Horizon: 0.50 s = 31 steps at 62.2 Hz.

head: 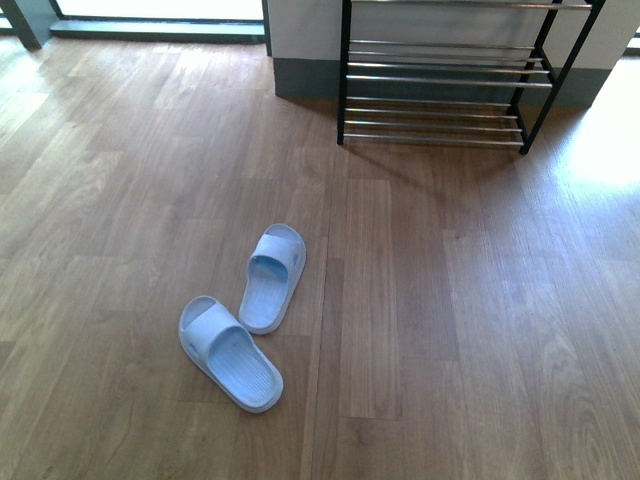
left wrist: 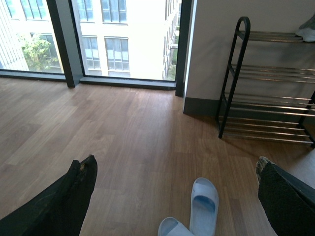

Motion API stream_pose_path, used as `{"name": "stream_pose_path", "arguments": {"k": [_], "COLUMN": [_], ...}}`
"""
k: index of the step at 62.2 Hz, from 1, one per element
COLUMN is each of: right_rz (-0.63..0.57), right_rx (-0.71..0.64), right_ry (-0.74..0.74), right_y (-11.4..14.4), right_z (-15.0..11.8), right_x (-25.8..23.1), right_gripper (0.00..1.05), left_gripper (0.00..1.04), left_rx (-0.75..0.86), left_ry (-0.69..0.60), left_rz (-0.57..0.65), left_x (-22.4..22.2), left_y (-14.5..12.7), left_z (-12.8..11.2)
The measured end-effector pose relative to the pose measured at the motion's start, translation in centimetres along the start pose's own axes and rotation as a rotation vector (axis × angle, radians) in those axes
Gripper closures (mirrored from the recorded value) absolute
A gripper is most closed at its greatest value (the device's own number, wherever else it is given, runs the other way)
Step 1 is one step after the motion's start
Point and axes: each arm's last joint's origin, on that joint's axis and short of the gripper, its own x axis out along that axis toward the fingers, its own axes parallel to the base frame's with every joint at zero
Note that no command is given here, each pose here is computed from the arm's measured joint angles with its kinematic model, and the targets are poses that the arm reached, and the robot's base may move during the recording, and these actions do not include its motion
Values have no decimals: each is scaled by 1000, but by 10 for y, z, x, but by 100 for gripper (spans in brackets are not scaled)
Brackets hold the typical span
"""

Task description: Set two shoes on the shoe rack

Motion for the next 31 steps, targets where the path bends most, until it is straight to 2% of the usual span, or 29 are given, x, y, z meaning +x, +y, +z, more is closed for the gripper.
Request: {"name": "stream_pose_path", "arguments": {"k": [31], "right_rz": [0], "right_rx": [0], "right_ry": [0], "right_y": [0], "right_z": [0], "right_x": [0], "right_gripper": [9], "left_gripper": [9], "left_rx": [0], "left_ry": [0], "left_rz": [0], "left_x": [0], "left_y": [0], "left_z": [0]}}
